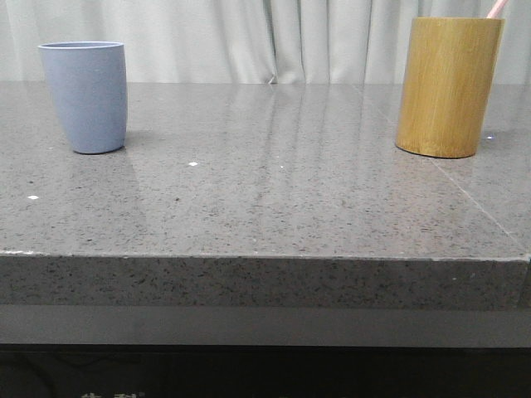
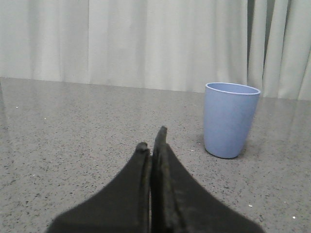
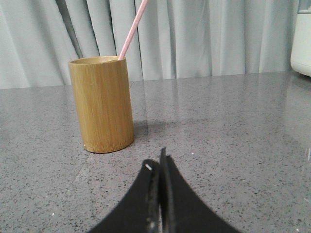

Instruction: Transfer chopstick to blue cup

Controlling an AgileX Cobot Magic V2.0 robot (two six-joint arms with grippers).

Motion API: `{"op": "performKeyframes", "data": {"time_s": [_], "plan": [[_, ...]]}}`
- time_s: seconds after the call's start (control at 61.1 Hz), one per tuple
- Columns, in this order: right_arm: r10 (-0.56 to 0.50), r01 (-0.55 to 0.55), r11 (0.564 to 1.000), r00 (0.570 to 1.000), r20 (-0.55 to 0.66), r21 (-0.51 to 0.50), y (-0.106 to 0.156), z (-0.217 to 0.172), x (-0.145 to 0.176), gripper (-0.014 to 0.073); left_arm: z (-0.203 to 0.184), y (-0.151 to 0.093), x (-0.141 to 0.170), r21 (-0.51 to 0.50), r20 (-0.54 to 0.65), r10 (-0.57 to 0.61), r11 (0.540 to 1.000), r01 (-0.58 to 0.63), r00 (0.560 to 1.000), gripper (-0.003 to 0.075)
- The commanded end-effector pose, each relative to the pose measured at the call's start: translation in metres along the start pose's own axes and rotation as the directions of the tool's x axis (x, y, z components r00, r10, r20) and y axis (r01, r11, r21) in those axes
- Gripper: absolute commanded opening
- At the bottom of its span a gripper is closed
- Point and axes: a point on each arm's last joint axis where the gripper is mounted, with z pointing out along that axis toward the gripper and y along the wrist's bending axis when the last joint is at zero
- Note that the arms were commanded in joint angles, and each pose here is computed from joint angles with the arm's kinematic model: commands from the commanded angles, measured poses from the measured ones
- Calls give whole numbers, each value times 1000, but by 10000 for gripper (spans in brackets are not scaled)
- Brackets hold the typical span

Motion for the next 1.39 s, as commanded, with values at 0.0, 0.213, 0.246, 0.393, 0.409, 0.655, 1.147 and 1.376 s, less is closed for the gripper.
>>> {"op": "performKeyframes", "data": {"time_s": [0.0,0.213,0.246,0.393,0.409,0.655,1.147,1.376], "plan": [[-20,21,1000,993,113,-7,1,-2,-10,-67,-2,0,-4,8,88,-14,1000,14,996,-19],[-20,21,1000,993,113,-7,1,-2,-10,-67,-2,0,-4,8,88,-14,1000,14,996,-19],[-20,21,1000,993,113,-7,1,-2,-10,-67,-2,0,-4,8,88,-14,1000,14,996,-19],[-20,21,1000,993,113,-7,1,-2,-10,-67,-2,0,-4,8,88,-14,1000,14,996,-19],[-20,21,1000,993,113,-7,1,-2,-10,-67,-2,0,-4,8,88,-14,1000,14,996,-19],[-20,21,1000,993,113,-7,1,-2,-10,-67,-2,0,-4,8,90,-14,1000,14,996,-19],[-19,21,1000,992,124,-9,6,-9,-47,-67,-8,-2,-47,18,175,-51,999,49,983,-19],[-55,55,998,986,155,2,15,-30,-113,-67,-26,-6,-124,35,200,-50,998,44,978,-19]]}}
